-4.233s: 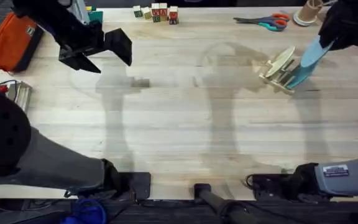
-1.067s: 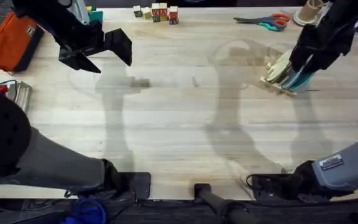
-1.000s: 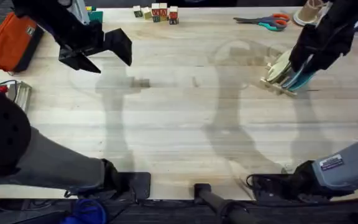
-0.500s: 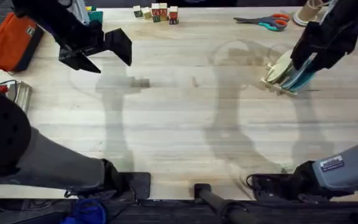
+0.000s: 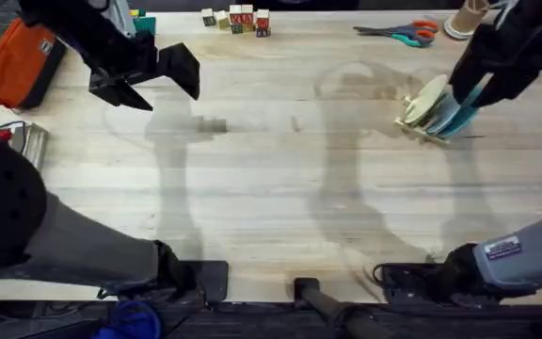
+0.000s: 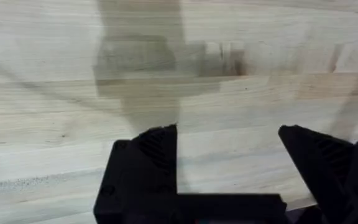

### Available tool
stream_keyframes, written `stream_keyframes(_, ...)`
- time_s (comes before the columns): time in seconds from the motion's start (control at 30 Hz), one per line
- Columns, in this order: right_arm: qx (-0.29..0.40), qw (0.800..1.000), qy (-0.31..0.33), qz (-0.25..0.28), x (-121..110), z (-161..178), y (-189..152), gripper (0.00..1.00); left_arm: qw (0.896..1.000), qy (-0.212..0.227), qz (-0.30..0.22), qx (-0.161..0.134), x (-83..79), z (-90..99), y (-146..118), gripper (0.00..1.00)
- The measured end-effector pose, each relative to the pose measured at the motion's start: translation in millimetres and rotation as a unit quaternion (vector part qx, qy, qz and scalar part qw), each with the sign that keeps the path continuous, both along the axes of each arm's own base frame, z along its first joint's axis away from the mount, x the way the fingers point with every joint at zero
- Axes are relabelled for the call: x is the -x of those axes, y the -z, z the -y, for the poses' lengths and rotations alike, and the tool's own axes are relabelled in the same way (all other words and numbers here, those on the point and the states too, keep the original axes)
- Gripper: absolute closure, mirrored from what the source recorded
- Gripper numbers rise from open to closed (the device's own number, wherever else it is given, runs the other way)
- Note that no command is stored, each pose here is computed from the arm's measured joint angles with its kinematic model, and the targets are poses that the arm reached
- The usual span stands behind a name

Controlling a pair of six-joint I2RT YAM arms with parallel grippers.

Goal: Pick up the plates from the table one by one and place each into a slot on the dish rack.

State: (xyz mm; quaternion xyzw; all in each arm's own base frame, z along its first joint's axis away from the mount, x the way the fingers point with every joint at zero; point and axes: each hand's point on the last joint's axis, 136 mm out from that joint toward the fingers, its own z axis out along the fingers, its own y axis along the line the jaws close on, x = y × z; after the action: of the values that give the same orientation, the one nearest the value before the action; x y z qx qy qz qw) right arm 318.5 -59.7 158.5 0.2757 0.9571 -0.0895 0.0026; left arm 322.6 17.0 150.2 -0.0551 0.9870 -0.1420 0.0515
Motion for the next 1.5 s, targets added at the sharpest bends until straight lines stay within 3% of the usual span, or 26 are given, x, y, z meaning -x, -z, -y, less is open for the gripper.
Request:
stream_keyframes(0.63,0.012,0.997,-0.004,0.07,-10.5,2.7,-82.2,0.777,1.0,0.0,0.0,0.0,-0.1,0.0,0.0,0.006)
stream_keyframes(0.67,0.012,0.997,-0.005,0.073,-10.7,2.8,-84.9,0.684,1.0,0.0,0.0,0.0,0.0,0.0,0.0,0.006)
stream_keyframes(0.8,0.013,0.997,-0.012,0.074,-8.3,2.6,-91.0,0.101,1.0,0.0,0.0,0.0,0.0,0.0,0.0,0.006)
stream_keyframes(0.87,0.013,0.997,-0.016,0.074,-7.8,2.5,-92.3,0.015,1.0,0.0,0.0,0.0,0.0,0.0,0.0,0.005)
stream_keyframes(1.23,0.023,0.989,-0.043,0.137,-18.3,2.7,-129.6,0.008,1.0,0.0,0.0,0.0,0.0,0.0,0.0,0.006)
stream_keyframes(1.5,0.042,0.971,-0.075,0.225,20.3,-1.4,-188.5,0.009,1.0,0.0,0.0,0.0,0.0,0.0,-0.1,0.005)
